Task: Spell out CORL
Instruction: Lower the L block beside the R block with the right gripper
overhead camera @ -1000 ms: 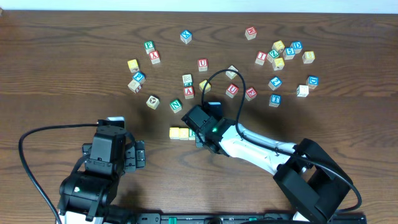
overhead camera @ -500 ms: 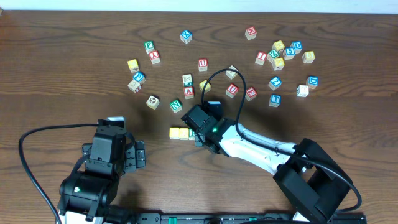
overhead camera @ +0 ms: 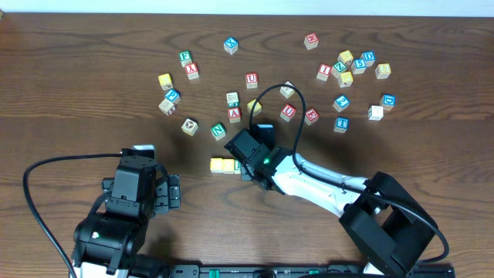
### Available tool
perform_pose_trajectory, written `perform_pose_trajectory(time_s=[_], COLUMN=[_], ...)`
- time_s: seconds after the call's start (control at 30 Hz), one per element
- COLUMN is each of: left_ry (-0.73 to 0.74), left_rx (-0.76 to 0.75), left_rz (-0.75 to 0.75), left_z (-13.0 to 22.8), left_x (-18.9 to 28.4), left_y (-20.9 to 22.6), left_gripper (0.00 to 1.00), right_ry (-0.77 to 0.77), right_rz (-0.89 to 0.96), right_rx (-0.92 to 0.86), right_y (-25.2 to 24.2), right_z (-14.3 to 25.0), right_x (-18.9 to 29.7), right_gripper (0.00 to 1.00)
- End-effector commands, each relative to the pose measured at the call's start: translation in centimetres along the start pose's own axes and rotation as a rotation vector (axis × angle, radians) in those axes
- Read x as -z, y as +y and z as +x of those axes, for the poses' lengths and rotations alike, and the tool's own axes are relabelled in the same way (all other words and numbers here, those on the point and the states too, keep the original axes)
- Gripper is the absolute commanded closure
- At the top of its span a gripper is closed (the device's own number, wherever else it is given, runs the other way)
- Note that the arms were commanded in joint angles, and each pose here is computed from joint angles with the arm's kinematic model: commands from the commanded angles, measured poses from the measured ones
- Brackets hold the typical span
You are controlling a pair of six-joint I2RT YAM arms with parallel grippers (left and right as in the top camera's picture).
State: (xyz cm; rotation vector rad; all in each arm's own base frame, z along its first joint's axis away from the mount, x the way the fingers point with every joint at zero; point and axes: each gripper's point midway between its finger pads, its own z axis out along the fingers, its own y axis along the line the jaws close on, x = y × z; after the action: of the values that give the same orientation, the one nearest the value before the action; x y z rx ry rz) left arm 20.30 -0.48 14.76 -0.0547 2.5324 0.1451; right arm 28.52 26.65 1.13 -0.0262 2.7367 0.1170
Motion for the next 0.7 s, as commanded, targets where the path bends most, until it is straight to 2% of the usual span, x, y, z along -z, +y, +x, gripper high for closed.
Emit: perform_pose_trajectory(time_s=[0.0,0.67], left_ry=[0.0,0.0], left_rx=[0.012,0.012], left_rz=[-0.005,-0.005], left_z=[0.0,0.0], left_x=[0.0,0.0], left_y=[0.1,0.1], left_gripper=[0.01,0.01], right_ry=[-0.03,-0.185], right_rz=[0.041,0.114], right_rx=[-0.004,-0.019], right_y=[-0.7,-2.3], right_z=[-0.2,-3.9], right_x=[-0.2,-0.1], right_gripper=[0.65,0.6])
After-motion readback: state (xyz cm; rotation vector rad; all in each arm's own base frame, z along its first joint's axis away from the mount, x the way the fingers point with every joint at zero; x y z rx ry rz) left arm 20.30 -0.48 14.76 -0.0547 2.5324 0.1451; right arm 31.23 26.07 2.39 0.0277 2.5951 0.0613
